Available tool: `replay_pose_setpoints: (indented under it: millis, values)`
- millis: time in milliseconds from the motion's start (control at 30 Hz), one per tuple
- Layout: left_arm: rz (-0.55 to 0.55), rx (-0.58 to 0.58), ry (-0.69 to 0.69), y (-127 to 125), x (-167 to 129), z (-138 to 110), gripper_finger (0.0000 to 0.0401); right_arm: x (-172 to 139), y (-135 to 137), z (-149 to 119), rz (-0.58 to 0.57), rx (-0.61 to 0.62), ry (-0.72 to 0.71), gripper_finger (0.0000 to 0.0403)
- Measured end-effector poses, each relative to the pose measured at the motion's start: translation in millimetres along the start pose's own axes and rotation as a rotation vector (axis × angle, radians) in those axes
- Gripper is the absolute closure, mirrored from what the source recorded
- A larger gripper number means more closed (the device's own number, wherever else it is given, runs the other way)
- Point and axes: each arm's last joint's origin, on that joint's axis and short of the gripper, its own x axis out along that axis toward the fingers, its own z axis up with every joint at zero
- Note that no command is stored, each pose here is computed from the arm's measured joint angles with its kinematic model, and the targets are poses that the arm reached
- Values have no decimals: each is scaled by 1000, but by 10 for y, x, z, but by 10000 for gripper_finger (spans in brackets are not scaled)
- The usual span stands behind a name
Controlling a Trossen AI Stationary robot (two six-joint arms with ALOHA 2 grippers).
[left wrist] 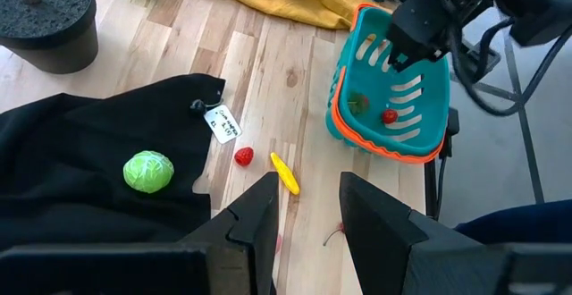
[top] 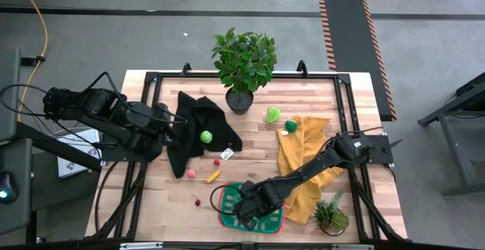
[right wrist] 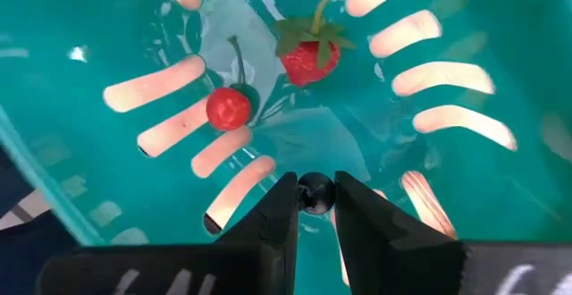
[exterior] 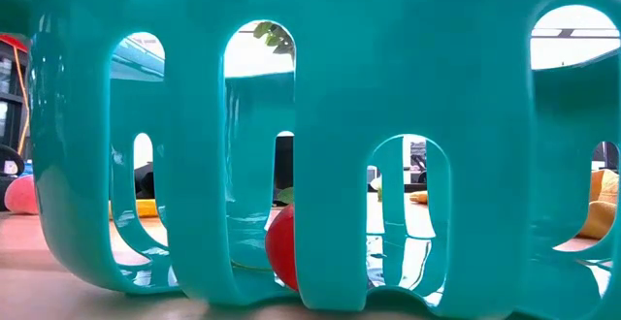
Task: Pick and placing Produce into tupperware
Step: Put the blueberry into the blue bin, then put the green bell pepper into the blue bin
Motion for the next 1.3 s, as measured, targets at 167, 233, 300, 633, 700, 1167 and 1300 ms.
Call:
replay_pose_setpoints:
  millis: [167, 233, 300, 633, 700, 1167, 1300]
  values:
    - [1, 0, 3, 1, 1, -3, 290, 68, 2, 4, -13, 5, 8, 355]
    - [1, 1, 2, 1, 0, -2, 290, 93, 2, 4, -18, 10, 15, 355]
    - [1, 2, 3, 1, 1, -3, 290, 112, 6, 4, -16, 10, 24, 355]
    - [3, 3, 6, 3, 1, -6, 290, 114, 24, 11, 3, 24, 18, 315]
    - [3, 4, 7, 3, 1, -6, 290, 114, 24, 10, 3, 24, 18, 309]
    - [4, 5, 8, 4, 1, -8, 290, 38, 67, 48, 17, 7, -81, 304]
    - [8, 6, 16, 8, 1, -16, 290, -101, 75, 60, 17, 4, -138, 304]
